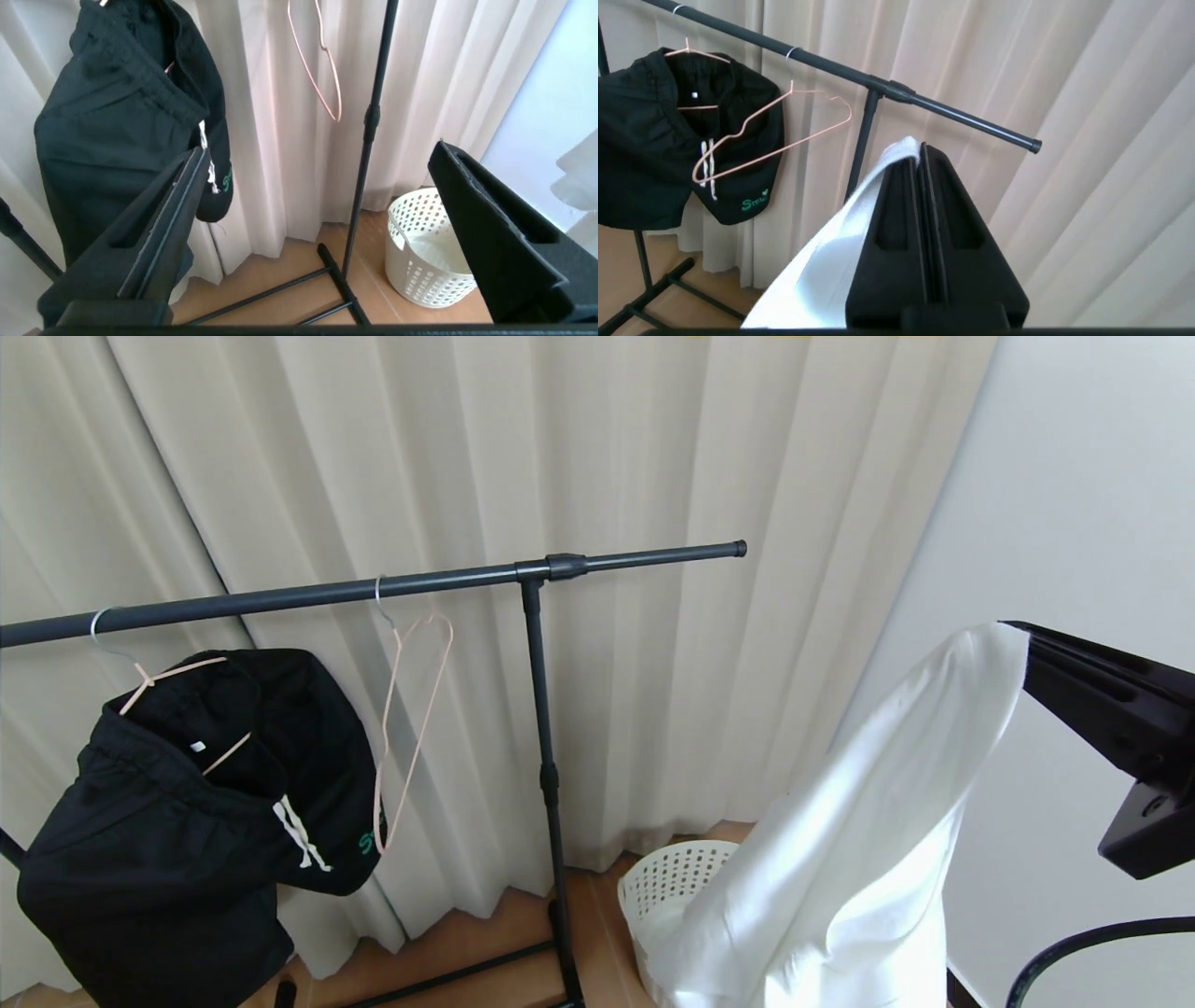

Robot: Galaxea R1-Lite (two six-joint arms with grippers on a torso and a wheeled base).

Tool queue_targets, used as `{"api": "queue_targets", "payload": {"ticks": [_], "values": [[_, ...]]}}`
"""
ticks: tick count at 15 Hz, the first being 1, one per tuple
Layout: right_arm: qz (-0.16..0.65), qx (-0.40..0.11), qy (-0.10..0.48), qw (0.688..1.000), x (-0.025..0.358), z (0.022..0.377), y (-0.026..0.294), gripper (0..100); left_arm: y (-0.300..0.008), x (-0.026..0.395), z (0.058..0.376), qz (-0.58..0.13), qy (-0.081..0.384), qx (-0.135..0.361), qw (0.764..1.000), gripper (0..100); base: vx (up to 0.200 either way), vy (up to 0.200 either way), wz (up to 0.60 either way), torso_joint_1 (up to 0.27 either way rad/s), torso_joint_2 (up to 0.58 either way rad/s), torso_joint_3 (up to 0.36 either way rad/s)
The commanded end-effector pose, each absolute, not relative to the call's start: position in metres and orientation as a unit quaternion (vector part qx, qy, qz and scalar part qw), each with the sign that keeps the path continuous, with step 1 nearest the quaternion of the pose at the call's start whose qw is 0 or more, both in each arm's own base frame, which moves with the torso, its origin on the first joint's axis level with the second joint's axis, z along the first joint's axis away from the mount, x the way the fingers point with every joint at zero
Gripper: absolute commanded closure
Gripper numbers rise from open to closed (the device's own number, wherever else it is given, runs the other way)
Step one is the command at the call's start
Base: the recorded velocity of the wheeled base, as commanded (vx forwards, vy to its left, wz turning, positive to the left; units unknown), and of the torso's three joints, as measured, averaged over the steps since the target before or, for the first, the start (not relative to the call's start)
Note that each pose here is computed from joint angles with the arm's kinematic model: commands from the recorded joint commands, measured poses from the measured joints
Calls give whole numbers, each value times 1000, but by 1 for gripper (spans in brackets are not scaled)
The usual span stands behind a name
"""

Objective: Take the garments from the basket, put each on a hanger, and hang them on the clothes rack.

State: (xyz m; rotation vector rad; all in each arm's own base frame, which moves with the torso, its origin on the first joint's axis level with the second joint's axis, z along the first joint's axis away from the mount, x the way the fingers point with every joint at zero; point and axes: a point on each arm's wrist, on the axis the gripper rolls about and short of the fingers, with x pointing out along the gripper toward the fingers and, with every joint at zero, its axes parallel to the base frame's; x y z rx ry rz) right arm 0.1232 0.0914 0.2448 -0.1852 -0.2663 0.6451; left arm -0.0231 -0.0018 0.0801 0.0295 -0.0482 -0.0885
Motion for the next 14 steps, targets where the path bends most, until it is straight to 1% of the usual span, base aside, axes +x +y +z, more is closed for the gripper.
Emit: {"api": "queue_targets", "payload": {"ticks": [1,5,8,13,14], "values": [[315,-90,-132,935,123,246,91,100,-2,-23,80,-44,-24,15,999,0,0,0,600,-2,2,7],[316,-90,-131,935,123,245,91,100,-2,-23,80,-44,-24,15,999,0,0,0,600,7,-1,-4],[317,-90,-132,935,123,245,91,100,-2,-23,80,-45,-24,15,999,0,0,0,0,0,0,0],[318,-89,-133,935,123,246,91,100,-2,-23,80,-45,-24,14,999,0,-200,0,0,4,1,2],[318,-90,-132,935,123,245,91,100,-2,-23,80,-45,-24,14,999,0,-200,200,0,2,-2,2]]}}
